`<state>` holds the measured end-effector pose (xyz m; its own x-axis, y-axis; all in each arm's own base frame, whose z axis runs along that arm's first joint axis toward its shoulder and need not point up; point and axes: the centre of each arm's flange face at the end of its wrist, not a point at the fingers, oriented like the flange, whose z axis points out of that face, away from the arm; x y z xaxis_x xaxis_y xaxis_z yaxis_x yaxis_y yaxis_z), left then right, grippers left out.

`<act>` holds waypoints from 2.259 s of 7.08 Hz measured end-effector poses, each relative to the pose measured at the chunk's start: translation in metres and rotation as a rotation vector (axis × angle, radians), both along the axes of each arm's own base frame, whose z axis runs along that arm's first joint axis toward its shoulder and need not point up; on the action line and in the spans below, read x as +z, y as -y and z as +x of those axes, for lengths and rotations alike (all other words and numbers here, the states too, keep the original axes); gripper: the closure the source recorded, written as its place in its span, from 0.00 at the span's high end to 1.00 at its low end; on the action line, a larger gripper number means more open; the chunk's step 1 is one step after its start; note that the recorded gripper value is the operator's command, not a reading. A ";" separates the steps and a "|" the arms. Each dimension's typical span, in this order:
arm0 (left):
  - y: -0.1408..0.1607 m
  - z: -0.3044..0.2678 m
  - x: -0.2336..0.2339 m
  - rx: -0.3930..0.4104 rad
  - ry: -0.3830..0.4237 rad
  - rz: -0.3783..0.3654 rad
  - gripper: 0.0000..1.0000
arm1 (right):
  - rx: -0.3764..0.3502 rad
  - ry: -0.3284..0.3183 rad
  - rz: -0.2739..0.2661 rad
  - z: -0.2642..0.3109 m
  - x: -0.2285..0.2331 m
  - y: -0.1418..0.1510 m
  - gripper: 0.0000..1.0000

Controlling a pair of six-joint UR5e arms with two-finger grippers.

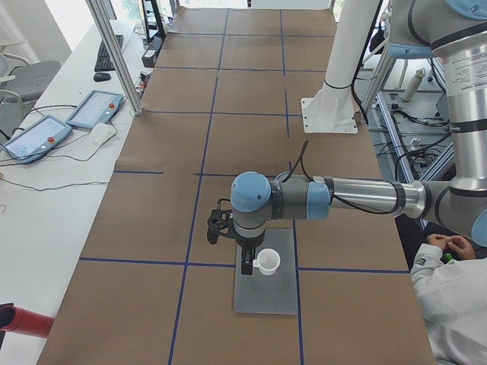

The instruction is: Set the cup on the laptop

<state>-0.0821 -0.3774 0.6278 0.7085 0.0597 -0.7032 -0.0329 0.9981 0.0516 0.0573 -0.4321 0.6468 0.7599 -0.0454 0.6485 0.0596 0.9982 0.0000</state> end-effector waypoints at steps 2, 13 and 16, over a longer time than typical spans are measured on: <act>-0.001 0.002 0.003 0.001 -0.027 -0.003 1.00 | 0.000 0.000 0.000 0.000 0.000 0.000 1.00; 0.001 0.002 -0.001 0.000 -0.035 0.022 1.00 | 0.000 0.000 0.000 0.000 0.000 0.000 1.00; 0.003 0.003 -0.003 0.001 -0.033 0.025 1.00 | 0.000 0.000 -0.001 0.000 0.000 0.000 1.00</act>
